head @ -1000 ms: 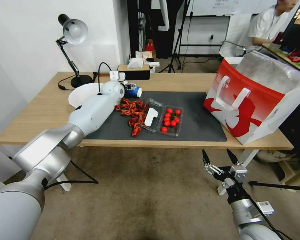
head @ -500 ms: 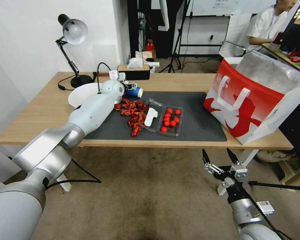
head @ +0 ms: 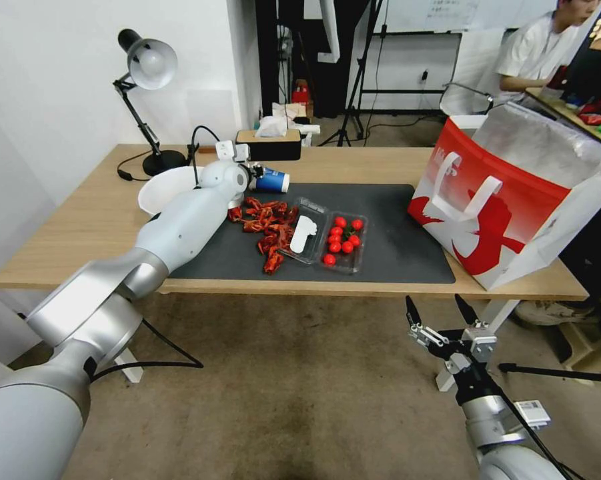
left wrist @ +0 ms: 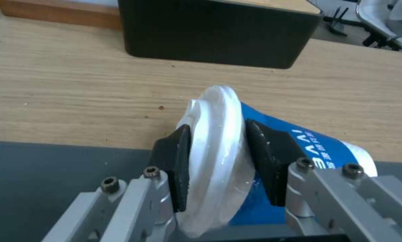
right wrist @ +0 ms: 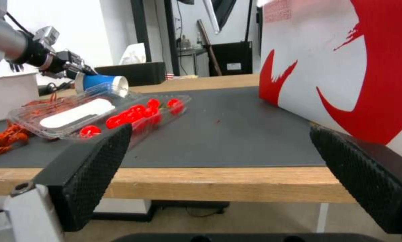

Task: Pick up the trash from the table and place it into the takeout bag.

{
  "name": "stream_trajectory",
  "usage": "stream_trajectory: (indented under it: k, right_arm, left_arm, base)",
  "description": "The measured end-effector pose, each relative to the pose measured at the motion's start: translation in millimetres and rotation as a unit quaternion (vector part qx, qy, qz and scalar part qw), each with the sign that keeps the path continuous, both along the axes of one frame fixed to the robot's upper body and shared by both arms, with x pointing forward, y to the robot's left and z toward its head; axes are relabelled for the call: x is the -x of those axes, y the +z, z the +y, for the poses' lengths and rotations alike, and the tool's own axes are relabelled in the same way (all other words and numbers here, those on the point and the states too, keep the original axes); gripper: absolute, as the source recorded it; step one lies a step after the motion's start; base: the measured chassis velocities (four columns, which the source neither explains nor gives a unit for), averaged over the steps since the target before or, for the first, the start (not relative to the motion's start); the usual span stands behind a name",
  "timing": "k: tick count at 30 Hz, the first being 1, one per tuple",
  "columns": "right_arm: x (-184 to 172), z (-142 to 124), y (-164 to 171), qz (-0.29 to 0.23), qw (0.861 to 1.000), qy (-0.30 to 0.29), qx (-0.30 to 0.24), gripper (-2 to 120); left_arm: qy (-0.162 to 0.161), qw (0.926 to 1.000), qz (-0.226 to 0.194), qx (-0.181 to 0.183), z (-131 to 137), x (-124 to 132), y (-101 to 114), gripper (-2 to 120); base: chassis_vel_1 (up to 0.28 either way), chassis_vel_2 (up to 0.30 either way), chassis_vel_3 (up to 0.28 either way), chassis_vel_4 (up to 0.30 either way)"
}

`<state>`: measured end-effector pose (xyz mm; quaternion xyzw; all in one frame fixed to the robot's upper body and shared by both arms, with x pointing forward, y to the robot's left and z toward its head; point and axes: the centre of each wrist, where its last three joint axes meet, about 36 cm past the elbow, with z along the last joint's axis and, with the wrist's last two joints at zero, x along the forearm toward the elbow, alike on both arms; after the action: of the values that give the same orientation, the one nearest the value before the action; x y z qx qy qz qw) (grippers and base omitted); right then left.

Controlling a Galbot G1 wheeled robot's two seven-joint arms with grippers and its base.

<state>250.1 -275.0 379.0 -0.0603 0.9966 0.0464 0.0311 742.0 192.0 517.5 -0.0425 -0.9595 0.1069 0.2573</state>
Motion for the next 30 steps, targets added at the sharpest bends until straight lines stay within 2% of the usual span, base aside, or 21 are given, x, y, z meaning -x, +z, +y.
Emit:
stream_trajectory:
  k: [6,9,10,11,12,14,17,19,20,22,23,25,26,27,28,29,30]
  right_arm:
    - [0,0,-1,0.001,1.0,0.0,0.0,100]
    - [-1,0,-1,0.0,1.0,0.0,0.0,100]
    - [-1,0,-1,0.0,1.0,0.0,0.0,100]
    - [-1,1,-1,0.0,1.0,0.001,-0.001,100]
    - [-1,1,-1,0.0,1.0,0.001,-0.001,100]
    - [-1,2,-1,0.0,1.0,0.003,-0.003,100]
    - [-1,3,0,-0.001,1.0,0.003,-0.003,100]
    - [0,3,0,0.0,1.0,0.003,-0.003,100]
    - [0,3,0,0.0,1.0,0.003,-0.003,100]
    - [1,2,1,-0.001,1.0,0.002,-0.002,100]
    - [1,2,1,-0.001,1.0,0.002,-0.002,100]
    - [1,2,2,-0.002,1.0,0.002,-0.002,100]
    - [2,3,3,-0.002,1.0,0.002,-0.003,100]
    - [2,3,3,-0.002,1.0,0.002,-0.003,100]
    - [2,4,4,-0.003,1.0,0.002,-0.004,100]
    - [2,4,4,-0.003,1.0,0.002,-0.004,100]
    - [2,4,4,-0.004,1.0,0.002,-0.004,100]
  left_arm:
    - [-0.007,0.9995,-0.02,0.021,-3,2,9,28]
    - [-0.02,0.9976,-0.051,0.041,-10,4,28,26]
    - [-0.02,0.9976,-0.051,0.041,-10,4,28,26]
    - [-0.029,0.9947,-0.079,0.061,-18,5,49,26]
    - [-0.029,0.9947,-0.079,0.061,-18,5,49,26]
    - [-0.035,0.991,-0.106,0.074,-24,6,68,26]
    - [-0.044,0.987,-0.13,0.084,-28,8,79,26]
    - [-0.069,0.9756,-0.179,0.108,-32,11,95,26]
    - [-0.069,0.9756,-0.179,0.108,-32,11,95,26]
    - [-0.121,0.9534,-0.237,0.143,-39,18,116,26]
    - [-0.121,0.9534,-0.237,0.143,-39,18,116,26]
    - [-0.171,0.932,-0.269,0.173,-51,28,134,26]
    - [-0.208,0.9154,-0.286,0.192,-65,38,149,26]
    - [-0.208,0.9154,-0.286,0.192,-65,38,149,26]
    - [-0.248,0.8986,-0.301,0.202,-82,49,162,26]
    - [-0.248,0.8986,-0.301,0.202,-82,49,162,26]
    - [-0.272,0.8889,-0.308,0.202,-98,59,171,26]
  base:
    - [0.0,0.0,0.0,0.0]
    - [0.0,0.0,0.0,0.0]
    - [0.0,0.0,0.0,0.0]
    - [0.0,0.0,0.0,0.0]
    - [0.0,0.0,0.0,0.0]
    - [0.0,0.0,0.0,0.0]
    - [0.0,0.0,0.0,0.0]
    - [0.0,0.0,0.0,0.0]
    - [0.0,0.0,0.0,0.0]
    - [0.0,0.0,0.0,0.0]
    - [0.0,0.0,0.0,0.0]
    - [0.0,0.0,0.0,0.0]
    - [0.0,0.0,0.0,0.0]
    - [0.0,0.0,0.0,0.0]
    - [0.0,0.0,0.0,0.0]
    - [0.0,0.0,0.0,0.0]
    - [0.0,0.0,0.0,0.0]
